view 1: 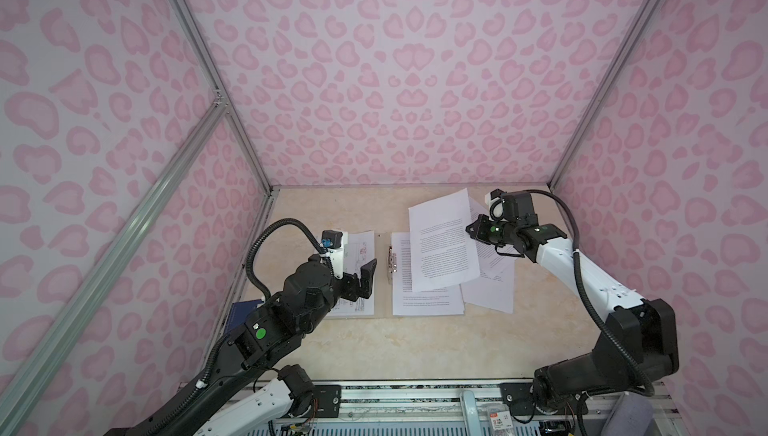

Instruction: Put the files into the folder

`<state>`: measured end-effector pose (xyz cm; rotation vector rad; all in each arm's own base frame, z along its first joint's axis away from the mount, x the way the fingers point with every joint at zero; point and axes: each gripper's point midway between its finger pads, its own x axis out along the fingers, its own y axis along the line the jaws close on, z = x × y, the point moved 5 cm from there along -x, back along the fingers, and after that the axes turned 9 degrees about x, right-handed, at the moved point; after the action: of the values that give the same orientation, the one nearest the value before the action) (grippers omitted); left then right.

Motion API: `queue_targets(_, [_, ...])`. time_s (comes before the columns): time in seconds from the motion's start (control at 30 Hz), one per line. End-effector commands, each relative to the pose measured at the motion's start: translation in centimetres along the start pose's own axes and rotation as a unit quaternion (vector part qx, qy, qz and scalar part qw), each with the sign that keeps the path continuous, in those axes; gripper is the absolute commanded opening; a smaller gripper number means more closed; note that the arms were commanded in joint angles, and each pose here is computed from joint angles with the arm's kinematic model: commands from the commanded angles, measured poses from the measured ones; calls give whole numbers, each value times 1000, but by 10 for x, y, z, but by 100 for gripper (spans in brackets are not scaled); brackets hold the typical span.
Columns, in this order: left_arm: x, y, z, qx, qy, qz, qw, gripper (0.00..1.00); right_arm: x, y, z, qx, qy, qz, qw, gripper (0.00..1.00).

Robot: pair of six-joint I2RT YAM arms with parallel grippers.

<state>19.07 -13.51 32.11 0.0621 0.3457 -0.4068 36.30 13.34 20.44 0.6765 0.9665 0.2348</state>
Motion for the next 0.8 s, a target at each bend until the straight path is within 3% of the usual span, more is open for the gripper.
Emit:
queue_targets(0.0, [6,3,-12,5,25,21,999,98,26,-9,-9,-22,-1,22,1000,0])
queue_targets(0.17, [16,-1,-25,23,58,15,998,97,61,-21,-34,-36,23,35,998,0])
queue_targets(0.33, [25,-7,-38,36,113,4,993,97,68,-25,-40,-38,30,29,998,0])
queue_targets(0.77, [34,-12,-51,36,135,-3,990,97,85,-29,-58,-6,45,12,999,0])
